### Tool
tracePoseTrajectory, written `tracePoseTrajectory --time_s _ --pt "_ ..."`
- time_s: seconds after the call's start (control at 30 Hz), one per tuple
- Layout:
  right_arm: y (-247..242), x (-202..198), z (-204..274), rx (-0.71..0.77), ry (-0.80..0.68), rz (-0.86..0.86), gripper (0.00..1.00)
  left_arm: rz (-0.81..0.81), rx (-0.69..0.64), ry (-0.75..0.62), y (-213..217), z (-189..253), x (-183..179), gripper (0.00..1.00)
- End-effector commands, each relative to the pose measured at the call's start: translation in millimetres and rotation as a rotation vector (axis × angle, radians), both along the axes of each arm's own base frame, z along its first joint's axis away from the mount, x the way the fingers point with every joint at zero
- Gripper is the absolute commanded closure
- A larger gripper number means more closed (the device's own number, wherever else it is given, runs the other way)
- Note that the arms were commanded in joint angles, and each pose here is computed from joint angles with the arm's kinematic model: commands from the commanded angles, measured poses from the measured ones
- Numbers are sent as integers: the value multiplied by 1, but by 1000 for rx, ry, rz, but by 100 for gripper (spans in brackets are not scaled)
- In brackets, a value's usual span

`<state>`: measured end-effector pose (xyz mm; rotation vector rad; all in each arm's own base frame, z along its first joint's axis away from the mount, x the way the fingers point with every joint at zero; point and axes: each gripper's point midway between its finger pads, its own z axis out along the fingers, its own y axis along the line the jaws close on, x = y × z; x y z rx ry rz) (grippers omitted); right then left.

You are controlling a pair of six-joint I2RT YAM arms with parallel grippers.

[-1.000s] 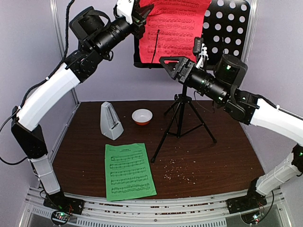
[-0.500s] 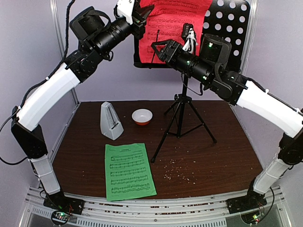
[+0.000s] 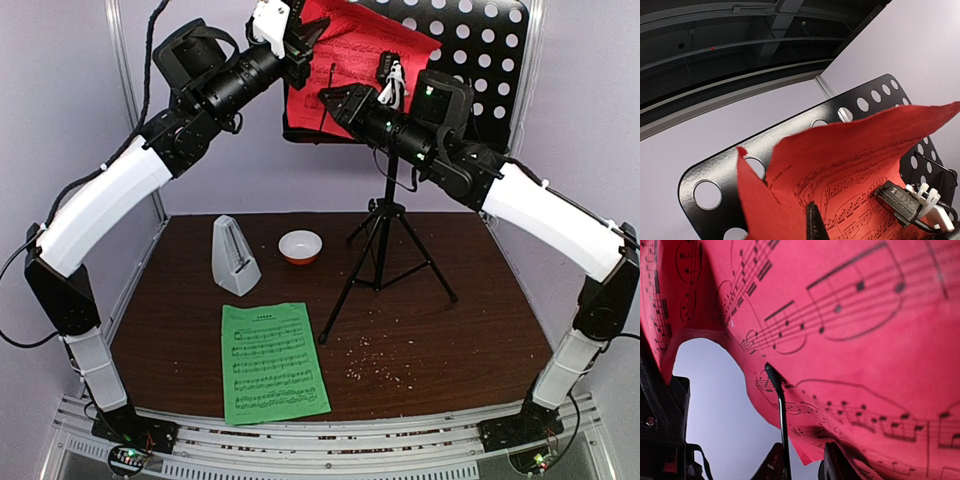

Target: Pack up the instrument practice props

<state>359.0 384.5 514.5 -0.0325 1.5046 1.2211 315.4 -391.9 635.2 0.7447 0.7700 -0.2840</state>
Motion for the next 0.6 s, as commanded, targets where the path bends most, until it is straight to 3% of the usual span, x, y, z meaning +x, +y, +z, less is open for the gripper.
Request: tracePoseTrajectory --time_s 0.0,0.23,0.57 --pt "-1 -4 23 57 -65 31 75 9 -19 -16 12 11 -7 100" --pt "-2 -8 23 48 -130 31 99 23 -12 -8 13 9 -5 100" --pt "-8 -18 10 1 -272 7 100 116 -59 29 32 18 3 100"
